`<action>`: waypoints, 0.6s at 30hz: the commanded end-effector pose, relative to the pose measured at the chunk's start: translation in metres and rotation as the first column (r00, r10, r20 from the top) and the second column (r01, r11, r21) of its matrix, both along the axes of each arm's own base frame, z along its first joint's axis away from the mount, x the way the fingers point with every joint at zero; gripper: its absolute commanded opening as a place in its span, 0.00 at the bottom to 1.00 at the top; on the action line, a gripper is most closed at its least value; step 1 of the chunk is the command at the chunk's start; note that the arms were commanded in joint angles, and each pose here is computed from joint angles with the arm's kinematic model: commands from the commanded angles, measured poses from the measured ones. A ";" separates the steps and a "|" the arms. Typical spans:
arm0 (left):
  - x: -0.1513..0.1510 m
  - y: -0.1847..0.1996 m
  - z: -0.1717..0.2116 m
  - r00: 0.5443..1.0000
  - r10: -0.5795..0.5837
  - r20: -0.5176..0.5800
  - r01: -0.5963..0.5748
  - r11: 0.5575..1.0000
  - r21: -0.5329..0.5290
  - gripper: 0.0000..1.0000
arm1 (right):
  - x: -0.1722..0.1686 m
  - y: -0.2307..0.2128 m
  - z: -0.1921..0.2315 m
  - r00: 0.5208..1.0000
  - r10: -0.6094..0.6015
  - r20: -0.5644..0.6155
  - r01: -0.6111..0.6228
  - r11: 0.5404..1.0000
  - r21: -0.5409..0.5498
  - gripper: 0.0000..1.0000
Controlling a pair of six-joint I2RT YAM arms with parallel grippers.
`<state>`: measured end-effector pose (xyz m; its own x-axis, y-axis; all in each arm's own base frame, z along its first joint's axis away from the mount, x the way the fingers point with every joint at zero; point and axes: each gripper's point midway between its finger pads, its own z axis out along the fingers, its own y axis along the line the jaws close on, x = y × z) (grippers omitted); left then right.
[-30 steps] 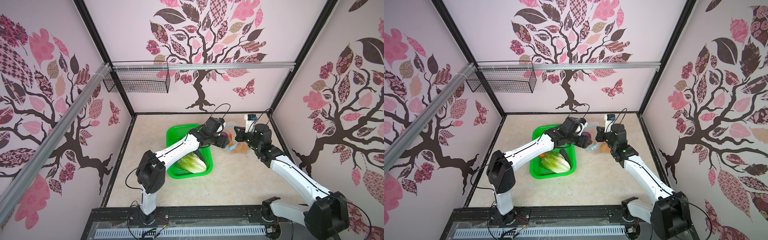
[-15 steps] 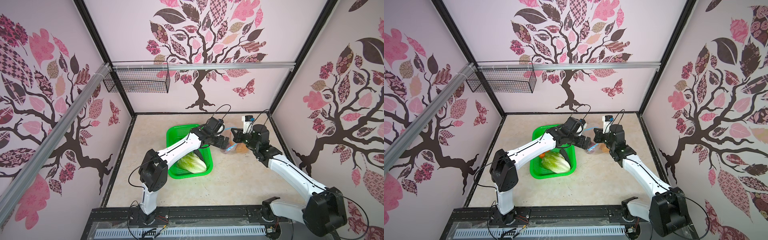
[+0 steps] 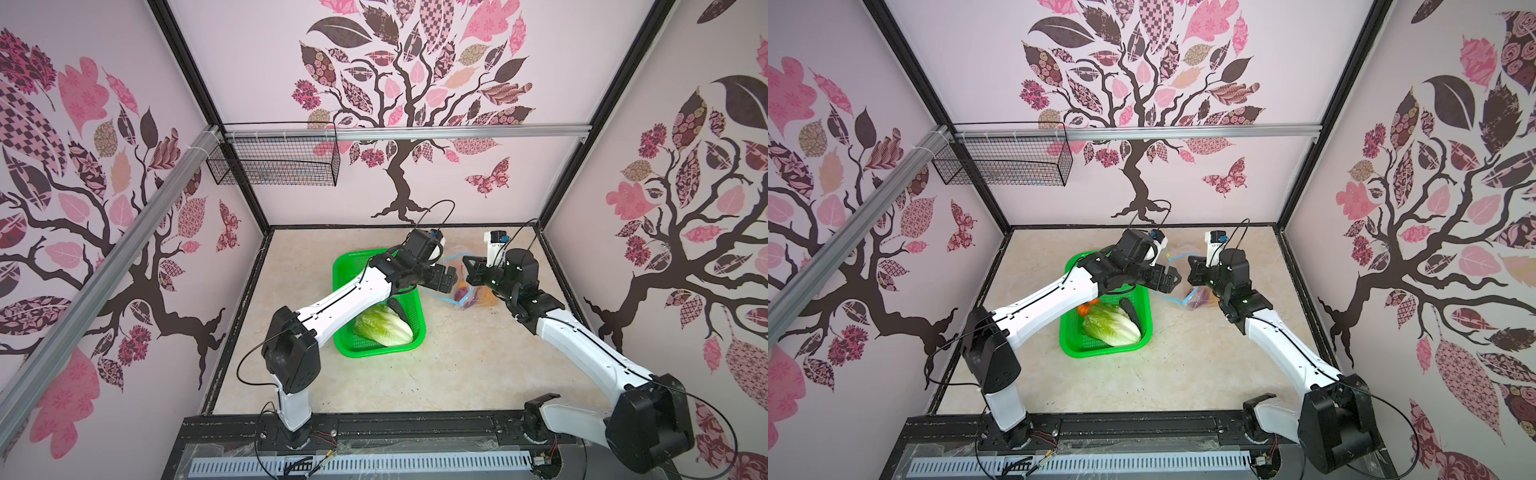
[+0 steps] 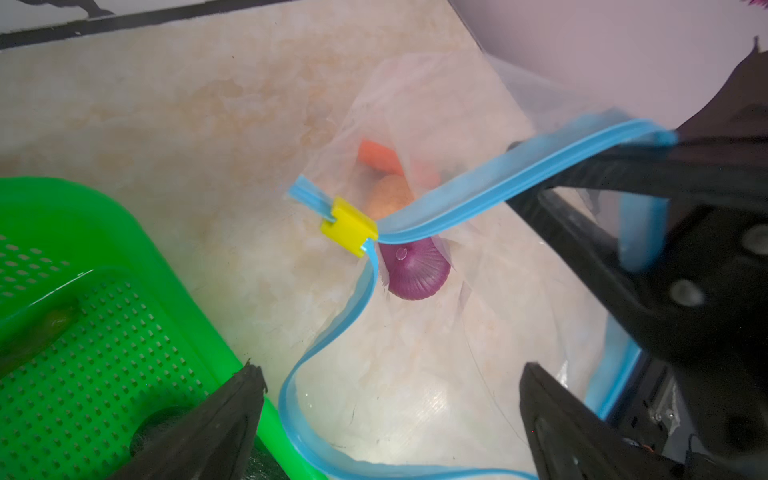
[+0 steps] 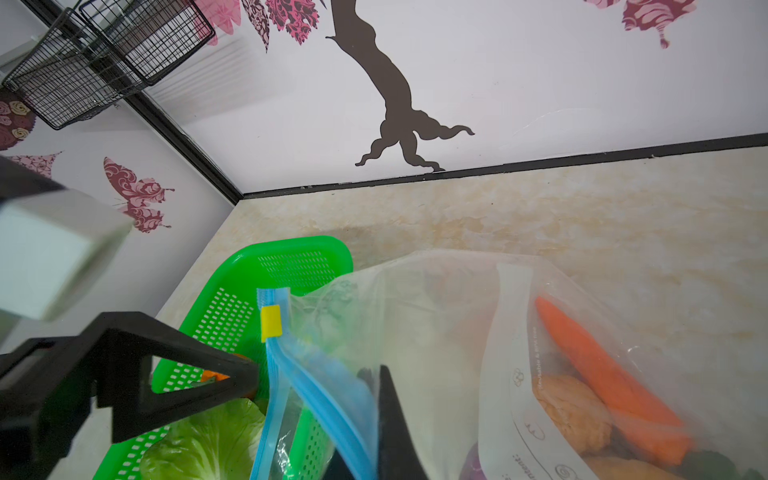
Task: Place the food in the zip-top bag and seal the zipper
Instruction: 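Move the left gripper back to the basket above the orange pumpkin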
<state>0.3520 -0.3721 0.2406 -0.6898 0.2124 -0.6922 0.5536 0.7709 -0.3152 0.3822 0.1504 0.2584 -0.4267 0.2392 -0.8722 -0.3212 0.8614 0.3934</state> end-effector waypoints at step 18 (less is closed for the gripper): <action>-0.011 0.194 -0.049 0.895 0.443 -0.047 -0.409 0.858 0.310 0.98 | 0.003 0.000 0.007 1.000 -0.004 0.017 0.004 1.000 -0.004 0.00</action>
<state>0.3588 -0.2111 0.2274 -0.7584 0.0501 -0.6498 0.2260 0.9554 -0.1902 0.3822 0.1499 0.2577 -0.4283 0.2389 -0.8715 -0.3177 0.8631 0.3927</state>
